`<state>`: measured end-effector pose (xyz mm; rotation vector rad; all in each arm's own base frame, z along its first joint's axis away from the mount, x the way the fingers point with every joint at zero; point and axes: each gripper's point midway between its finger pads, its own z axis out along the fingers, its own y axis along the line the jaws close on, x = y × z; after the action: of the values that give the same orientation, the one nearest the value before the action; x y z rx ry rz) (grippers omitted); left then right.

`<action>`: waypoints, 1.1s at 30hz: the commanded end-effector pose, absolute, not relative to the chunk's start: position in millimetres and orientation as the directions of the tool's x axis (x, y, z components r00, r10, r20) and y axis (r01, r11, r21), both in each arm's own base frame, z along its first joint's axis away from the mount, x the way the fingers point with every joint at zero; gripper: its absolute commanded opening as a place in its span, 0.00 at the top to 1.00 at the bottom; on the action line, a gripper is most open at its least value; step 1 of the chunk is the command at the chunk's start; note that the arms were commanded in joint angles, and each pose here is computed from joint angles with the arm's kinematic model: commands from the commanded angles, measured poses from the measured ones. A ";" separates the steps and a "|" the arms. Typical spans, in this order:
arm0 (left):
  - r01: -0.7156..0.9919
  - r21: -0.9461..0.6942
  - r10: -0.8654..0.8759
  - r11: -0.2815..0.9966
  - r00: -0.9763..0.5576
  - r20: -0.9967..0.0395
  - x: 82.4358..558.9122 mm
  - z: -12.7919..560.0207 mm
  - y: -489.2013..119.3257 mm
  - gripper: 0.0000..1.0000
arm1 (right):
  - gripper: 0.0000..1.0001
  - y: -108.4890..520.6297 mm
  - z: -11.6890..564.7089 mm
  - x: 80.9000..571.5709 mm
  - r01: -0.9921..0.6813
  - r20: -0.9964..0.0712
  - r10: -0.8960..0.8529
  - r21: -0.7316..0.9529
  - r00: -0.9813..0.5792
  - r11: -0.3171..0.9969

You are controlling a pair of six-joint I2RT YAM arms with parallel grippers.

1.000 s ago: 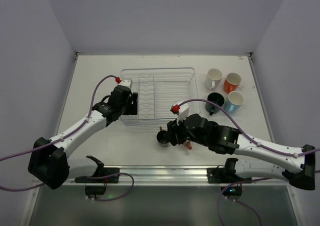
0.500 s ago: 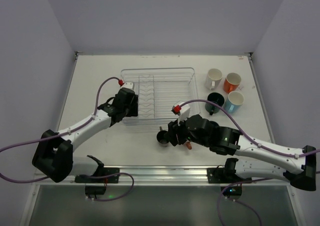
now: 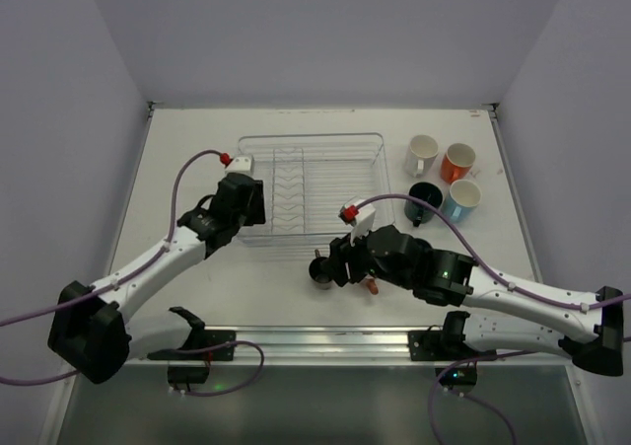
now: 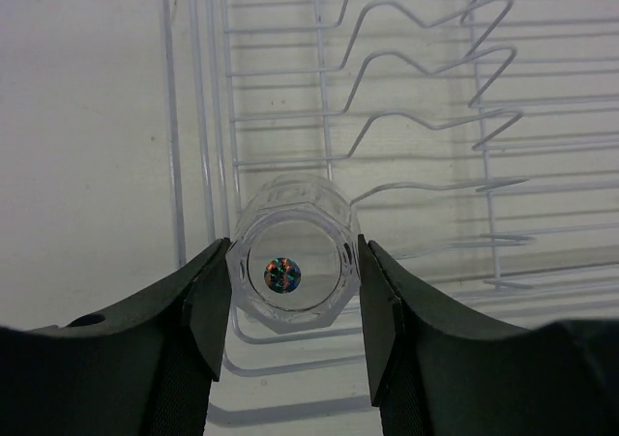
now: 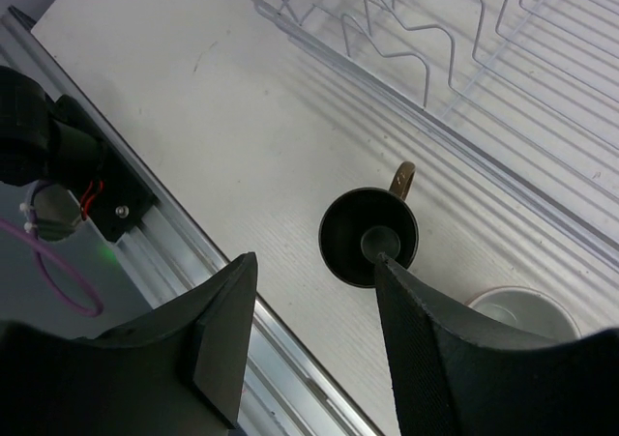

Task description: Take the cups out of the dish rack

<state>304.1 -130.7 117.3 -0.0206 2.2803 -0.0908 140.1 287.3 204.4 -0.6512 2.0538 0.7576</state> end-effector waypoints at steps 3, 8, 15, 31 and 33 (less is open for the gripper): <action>0.112 -0.265 -0.196 0.958 -0.422 -0.885 311.0 231.3 -147.8 0.84 | 0.42 303.0 278.4 157.5 -0.645 -0.884 0.092 0.402 -0.458 0.650; 0.333 -0.445 -0.323 0.831 -0.361 -0.875 282.0 295.1 -179.5 0.84 | 0.35 315.7 328.0 159.4 -0.698 -0.865 0.299 0.502 -0.402 0.511; 0.609 -0.621 -0.435 0.494 -0.446 -0.783 232.5 340.5 -232.1 0.84 | 0.32 331.9 354.4 157.4 -0.757 -0.811 0.364 0.571 -0.458 0.318; 0.669 -0.636 -0.469 0.384 -0.453 -0.759 209.2 352.5 -234.2 0.83 | 0.36 318.4 343.7 184.0 -0.691 -0.764 0.441 0.631 -0.472 0.353; 0.680 -0.639 -0.461 0.361 -0.465 -0.756 206.7 351.5 -237.6 0.83 | 0.36 321.3 344.3 184.1 -0.697 -0.763 0.434 0.632 -0.480 0.340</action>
<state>218.9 -228.9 342.0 0.1525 1.6035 -1.2499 179.3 321.8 322.0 -0.2819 1.6506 1.3232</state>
